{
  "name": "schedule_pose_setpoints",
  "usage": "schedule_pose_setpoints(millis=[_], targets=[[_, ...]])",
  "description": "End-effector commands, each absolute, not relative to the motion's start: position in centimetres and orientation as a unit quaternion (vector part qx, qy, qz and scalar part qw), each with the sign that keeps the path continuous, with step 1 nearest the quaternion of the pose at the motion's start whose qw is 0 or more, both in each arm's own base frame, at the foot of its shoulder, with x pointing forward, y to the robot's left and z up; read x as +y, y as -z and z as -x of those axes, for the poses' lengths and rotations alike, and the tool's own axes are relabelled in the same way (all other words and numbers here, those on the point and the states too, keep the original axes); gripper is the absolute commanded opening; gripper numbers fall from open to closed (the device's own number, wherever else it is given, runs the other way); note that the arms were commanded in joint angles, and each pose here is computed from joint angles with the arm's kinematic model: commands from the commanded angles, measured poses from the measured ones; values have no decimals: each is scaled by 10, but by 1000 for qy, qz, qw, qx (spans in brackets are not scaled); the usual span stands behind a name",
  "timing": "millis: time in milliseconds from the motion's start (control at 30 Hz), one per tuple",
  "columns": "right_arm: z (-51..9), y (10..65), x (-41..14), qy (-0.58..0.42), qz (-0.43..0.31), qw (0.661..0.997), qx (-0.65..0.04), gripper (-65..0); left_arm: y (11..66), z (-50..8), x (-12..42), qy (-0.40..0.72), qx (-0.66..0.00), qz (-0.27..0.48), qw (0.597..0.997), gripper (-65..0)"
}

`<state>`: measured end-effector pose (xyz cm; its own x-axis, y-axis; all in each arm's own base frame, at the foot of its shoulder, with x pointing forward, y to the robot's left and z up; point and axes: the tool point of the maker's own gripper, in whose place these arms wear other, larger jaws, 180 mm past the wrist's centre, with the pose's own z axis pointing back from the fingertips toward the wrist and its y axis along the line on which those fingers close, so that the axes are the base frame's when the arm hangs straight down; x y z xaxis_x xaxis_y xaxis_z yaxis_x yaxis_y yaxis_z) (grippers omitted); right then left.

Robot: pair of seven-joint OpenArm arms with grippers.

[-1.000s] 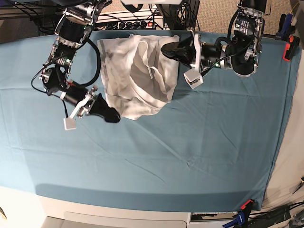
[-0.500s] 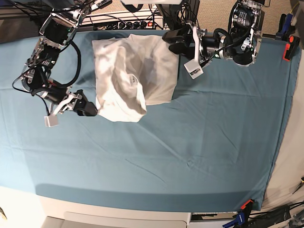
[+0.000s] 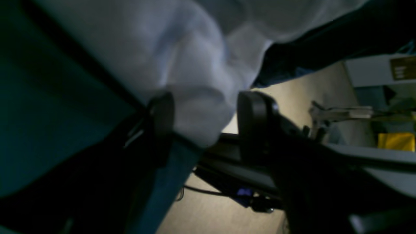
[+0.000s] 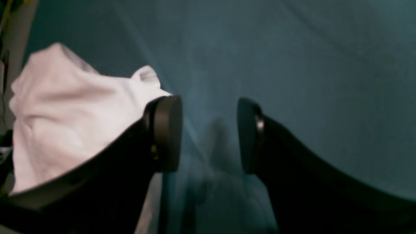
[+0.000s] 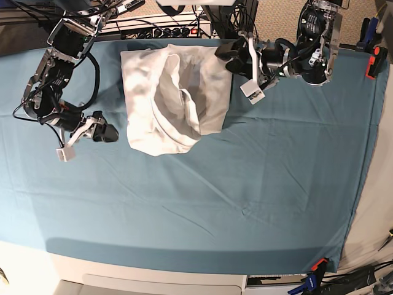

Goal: Fold the T-shirt properly
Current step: 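Grasp opposite sides of the folded bundle with both grippers, then lift and fold the bundle over itself with both grippers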

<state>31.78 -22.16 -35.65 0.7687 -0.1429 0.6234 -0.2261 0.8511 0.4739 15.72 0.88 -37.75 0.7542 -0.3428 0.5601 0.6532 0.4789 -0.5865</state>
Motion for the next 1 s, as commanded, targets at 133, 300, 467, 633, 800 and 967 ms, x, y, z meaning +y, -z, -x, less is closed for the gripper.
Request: schedule_pose_setpoints(millis=[133,300,467,633,800,967], targets=[[-330,335,-220,-28,-287,880,-376,-357,379,-170,16,281,-203,385,855,-256],[-328,345,-187,-36,-355,865,-353,-355,382,-172,18,277,-204,375,861,-238],[-324,350,-148,-45,-432,840,-325,-354,382,-172,18,277,-203,376,861,-238],[-321,352,-138,-55,-441,839,-314,-354,383,-172,19,279,-202,371,862,-237],[-321,353,-138,-55,-439,840,-313,-354,394,-174,30,278,-193,334,879,-237],[-321,353,-138,-55,-439,840,-313,-354,410,-178,58,275,-177,264,908,-237]])
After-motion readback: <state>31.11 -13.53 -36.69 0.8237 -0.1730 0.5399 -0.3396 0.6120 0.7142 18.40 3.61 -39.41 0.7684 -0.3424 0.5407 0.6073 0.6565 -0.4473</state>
